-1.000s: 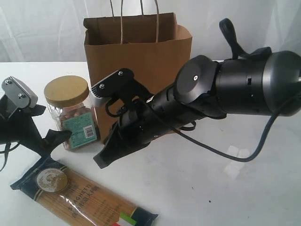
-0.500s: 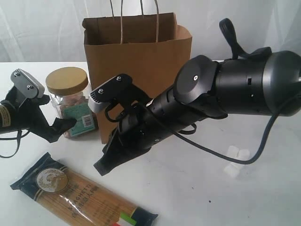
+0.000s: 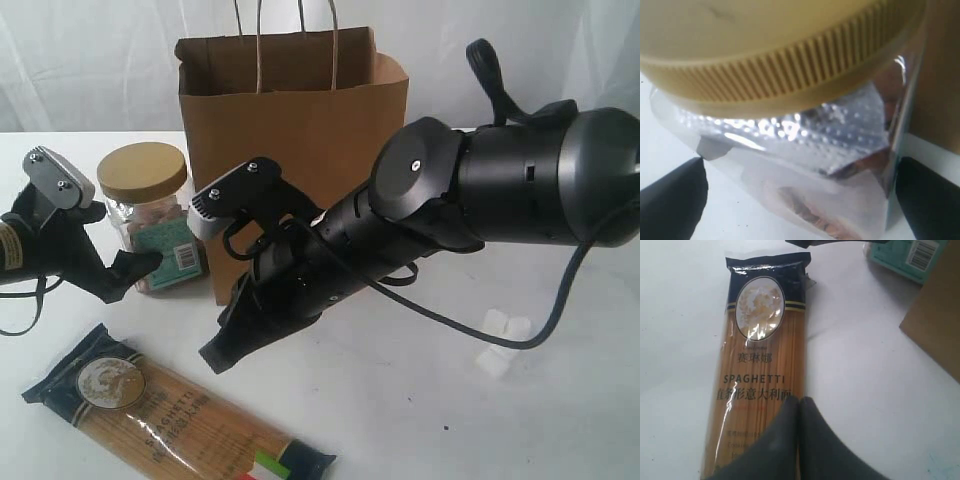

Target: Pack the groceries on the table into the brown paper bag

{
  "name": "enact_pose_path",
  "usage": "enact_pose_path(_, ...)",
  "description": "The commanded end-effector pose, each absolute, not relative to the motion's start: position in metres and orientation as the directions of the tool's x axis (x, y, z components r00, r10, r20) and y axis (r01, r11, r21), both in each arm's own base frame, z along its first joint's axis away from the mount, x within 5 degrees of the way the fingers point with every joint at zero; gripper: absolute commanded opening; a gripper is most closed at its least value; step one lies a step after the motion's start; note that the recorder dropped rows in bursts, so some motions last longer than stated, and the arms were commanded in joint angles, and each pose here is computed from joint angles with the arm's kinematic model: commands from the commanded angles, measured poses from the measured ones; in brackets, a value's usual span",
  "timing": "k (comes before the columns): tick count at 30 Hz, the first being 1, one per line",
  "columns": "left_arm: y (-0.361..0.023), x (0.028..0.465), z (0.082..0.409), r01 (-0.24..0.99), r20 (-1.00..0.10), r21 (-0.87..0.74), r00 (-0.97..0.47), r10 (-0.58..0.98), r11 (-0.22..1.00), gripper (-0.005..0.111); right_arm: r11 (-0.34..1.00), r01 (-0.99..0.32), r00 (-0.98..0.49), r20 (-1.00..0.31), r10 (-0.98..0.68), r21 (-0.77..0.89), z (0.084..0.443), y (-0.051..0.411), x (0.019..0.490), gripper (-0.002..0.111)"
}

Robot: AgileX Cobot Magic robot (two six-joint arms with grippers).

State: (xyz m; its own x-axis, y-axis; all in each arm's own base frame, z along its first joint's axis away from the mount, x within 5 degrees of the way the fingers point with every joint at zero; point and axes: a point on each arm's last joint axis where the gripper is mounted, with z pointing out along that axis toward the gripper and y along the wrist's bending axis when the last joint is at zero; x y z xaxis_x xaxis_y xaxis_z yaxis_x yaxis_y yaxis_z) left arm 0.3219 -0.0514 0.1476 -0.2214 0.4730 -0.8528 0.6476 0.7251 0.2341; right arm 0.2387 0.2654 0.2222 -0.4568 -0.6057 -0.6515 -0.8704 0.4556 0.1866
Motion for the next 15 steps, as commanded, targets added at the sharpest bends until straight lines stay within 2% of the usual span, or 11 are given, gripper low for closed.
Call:
enact_pose_path(1, -0.0509, 0.3230, 0.1489, 0.643, -0.854, 0.237, -0.219, 0.471, 0.729, 0.105, 0.451, -0.873, -0.453, -0.654, -0.607, 0.186, 0.2241, 0.2652, 0.2382, 0.000)
enact_pose_path(11, -0.0506, 0.3229, 0.1484, 0.643, -0.851, 0.237, -0.224, 0.475, 0.728, 0.105, 0.438, -0.876, -0.455, -0.642, -0.617, 0.201, 0.2235, 0.2651, 0.2360, 0.000)
enact_pose_path(15, -0.0529, 0.3179, 0.1437, 0.674, -0.840, 0.155, -0.295, 0.455, 0.722, 0.105, 0.433, -0.877, -0.456, -0.638, -0.621, 0.206, 0.2233, 0.2651, 0.2352, 0.000)
